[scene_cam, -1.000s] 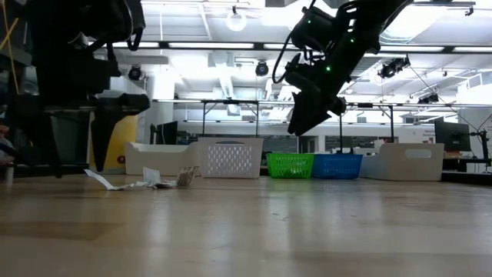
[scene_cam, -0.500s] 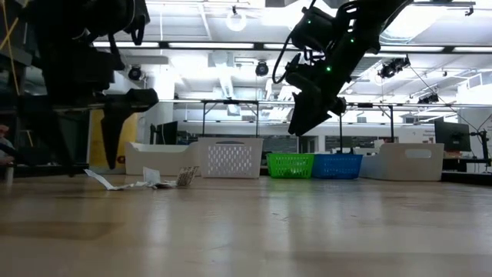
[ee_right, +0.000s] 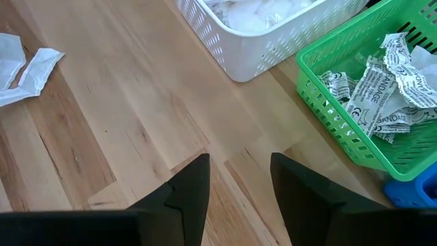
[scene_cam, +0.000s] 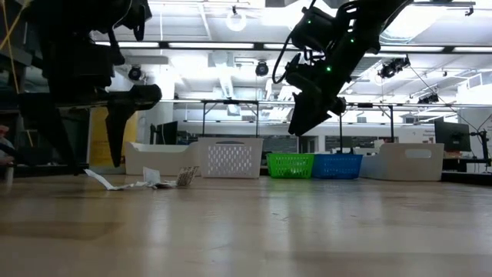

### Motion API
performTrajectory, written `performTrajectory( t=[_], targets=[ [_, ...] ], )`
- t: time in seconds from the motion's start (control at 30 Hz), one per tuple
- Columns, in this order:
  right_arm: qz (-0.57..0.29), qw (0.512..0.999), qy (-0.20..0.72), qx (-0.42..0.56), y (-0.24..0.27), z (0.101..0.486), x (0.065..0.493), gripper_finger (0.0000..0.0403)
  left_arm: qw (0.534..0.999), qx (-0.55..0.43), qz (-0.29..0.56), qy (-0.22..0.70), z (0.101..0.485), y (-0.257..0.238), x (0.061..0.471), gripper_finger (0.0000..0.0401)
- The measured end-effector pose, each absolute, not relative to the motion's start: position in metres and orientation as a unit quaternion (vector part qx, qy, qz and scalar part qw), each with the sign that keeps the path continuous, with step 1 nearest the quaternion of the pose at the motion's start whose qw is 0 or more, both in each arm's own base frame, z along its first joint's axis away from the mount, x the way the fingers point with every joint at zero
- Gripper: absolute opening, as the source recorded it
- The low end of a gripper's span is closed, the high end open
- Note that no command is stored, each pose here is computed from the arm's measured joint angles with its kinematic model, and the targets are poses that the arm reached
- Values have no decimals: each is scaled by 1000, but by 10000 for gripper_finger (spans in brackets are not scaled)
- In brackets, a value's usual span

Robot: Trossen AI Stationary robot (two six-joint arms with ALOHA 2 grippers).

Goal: Pick & Place Travel size toiletries
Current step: Put the white bandage into the green bin

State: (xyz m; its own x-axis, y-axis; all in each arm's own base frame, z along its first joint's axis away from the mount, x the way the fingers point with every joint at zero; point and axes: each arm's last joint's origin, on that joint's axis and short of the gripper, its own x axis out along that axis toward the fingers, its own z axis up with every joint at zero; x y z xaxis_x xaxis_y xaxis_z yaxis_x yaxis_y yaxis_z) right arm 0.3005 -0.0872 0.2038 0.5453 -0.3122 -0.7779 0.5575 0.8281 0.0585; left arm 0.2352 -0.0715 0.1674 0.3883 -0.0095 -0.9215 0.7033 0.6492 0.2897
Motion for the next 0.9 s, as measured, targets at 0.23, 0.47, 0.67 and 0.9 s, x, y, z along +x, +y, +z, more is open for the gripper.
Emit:
performTrajectory(
  t=[0.23,0.47,0.67,0.9],
  targets=[
    [-251,866,406,151,-87,204,301,148,751,346,-239,509,159,-73,239,198],
    [-250,865,408,152,-87,203,300,148,741,362,-238,513,150,-74,244,198],
    [-250,864,409,152,-87,203,300,148,740,364,-233,515,150,-74,244,194],
    [-248,865,409,152,-86,203,300,148,737,362,-234,521,149,-73,243,128]
  ],
)
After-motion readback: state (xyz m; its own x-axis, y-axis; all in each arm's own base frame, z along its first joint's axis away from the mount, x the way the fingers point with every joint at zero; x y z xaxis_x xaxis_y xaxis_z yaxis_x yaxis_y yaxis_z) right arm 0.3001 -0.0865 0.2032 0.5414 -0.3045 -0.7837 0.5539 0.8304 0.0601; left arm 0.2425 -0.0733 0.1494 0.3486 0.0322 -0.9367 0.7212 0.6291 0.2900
